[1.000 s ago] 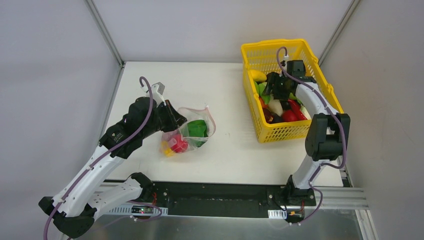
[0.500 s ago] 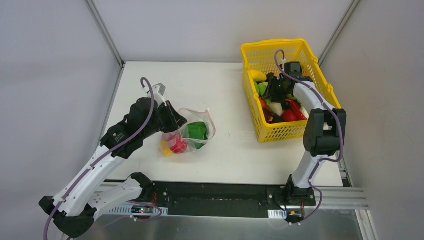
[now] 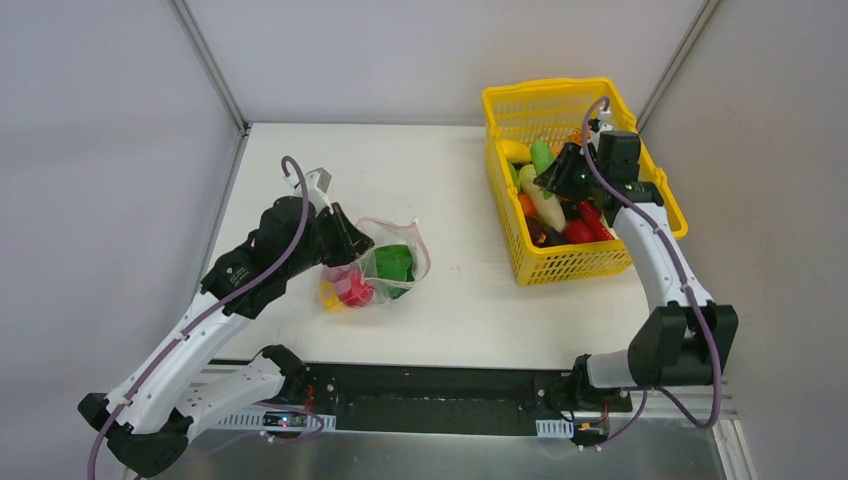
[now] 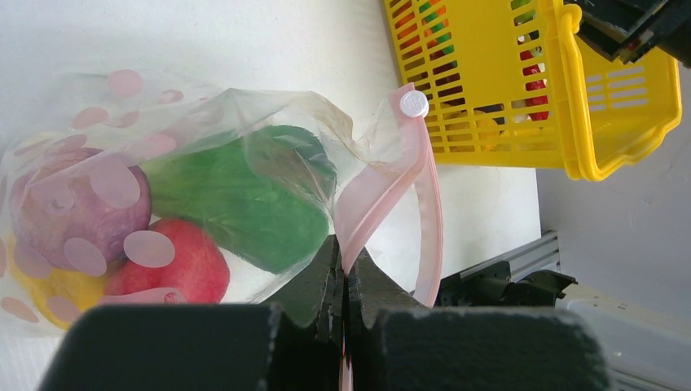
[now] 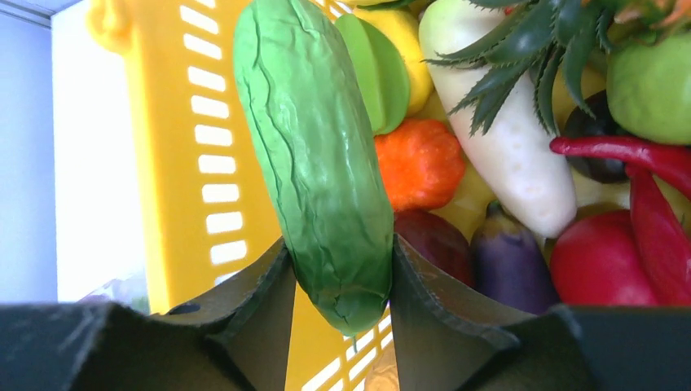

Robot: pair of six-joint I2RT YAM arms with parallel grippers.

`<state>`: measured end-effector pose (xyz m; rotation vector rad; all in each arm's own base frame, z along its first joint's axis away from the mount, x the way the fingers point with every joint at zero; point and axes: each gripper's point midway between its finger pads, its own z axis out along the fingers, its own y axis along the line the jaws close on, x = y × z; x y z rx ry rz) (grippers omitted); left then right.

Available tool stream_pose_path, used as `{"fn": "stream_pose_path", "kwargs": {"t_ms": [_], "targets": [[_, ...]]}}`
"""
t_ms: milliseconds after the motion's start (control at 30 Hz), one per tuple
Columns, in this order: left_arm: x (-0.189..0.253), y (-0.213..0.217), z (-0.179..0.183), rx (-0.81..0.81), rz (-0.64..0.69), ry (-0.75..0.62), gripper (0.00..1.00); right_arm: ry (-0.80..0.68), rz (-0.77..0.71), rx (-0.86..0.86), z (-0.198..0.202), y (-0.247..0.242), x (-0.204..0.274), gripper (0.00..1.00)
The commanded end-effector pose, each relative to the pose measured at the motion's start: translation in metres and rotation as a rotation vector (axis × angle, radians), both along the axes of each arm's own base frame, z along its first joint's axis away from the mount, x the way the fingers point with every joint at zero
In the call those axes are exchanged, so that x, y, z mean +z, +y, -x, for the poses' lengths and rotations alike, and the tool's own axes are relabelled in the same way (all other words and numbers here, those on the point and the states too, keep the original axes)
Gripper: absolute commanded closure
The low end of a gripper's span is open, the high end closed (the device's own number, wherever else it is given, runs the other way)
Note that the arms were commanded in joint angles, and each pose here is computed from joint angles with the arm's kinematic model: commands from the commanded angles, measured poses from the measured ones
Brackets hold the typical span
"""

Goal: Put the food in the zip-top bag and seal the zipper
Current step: Pick up the fake vegetable from the bin, then place the fake vegetable in the zipper food storage bag.

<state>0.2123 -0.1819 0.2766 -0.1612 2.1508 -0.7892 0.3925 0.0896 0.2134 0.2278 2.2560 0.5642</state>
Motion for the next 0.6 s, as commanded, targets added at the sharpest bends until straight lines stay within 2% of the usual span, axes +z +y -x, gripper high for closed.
{"fn": "stream_pose_path", "kwargs": {"t_ms": [0, 167, 400, 567], "targets": [[0.012, -0.001, 0.001, -0.009, 0.029, -0.043, 1.0, -0.127, -0.087, -0.006, 0.014, 0.009, 0.036, 0.73], [0.012, 0.0, 0.001, -0.01, 0.027, -0.048, 1.0, -0.237, -0.185, 0.107, 0.041, 0.029, 0.078, 0.74], [0.011, -0.005, -0.001, -0.023, 0.032, -0.043, 1.0, -0.258, -0.385, 0.51, 0.104, 0.084, 0.119, 0.73], [0.011, -0.009, -0.001, -0.04, 0.037, -0.04, 1.0, -0.218, -0.354, 0.762, 0.154, 0.122, 0.116, 0.72]]}}
